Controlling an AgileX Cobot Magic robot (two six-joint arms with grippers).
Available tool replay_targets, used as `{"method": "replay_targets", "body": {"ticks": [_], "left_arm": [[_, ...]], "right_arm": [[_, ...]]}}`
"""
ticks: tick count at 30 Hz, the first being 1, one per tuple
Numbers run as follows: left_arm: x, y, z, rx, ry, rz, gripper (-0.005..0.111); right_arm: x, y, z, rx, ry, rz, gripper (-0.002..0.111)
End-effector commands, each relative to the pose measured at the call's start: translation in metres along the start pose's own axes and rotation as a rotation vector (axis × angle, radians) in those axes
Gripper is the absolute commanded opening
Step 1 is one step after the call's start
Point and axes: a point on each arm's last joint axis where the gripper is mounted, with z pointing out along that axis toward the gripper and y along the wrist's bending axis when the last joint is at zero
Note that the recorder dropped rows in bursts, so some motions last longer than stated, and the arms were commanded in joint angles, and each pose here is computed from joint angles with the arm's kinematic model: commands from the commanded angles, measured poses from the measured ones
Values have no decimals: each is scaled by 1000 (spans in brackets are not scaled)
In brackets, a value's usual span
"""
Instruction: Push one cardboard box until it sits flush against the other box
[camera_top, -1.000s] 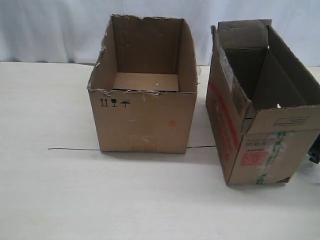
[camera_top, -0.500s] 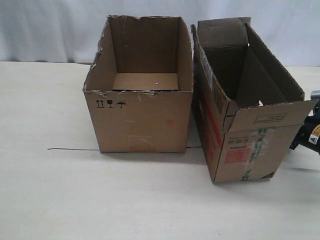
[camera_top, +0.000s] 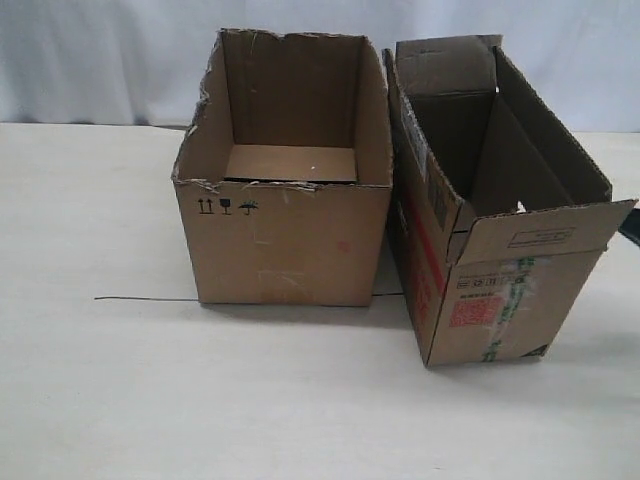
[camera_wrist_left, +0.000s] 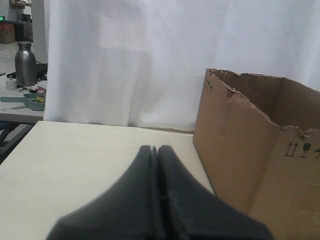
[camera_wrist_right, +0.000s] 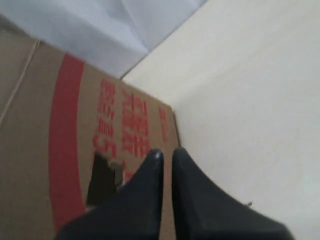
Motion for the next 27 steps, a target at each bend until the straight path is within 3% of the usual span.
{"method": "replay_targets", "body": {"ticks": [1, 4, 7, 14, 27], "left_arm": [[0, 0, 0, 5, -7, -2, 0], [0, 0, 0, 5, -7, -2, 0], [0, 0, 0, 5, -7, -2, 0], [0, 0, 0, 5, -7, -2, 0], [0, 0, 0, 6, -9, -2, 0]], "right_arm": [[36, 11, -13, 15, 107, -85, 5], [40, 12, -14, -7, 121, -72, 5], [38, 22, -14, -117, 95, -37, 5], [42, 28, -15, -181, 138, -34, 5], [46, 29, -17, -195, 125, -30, 5]]}}
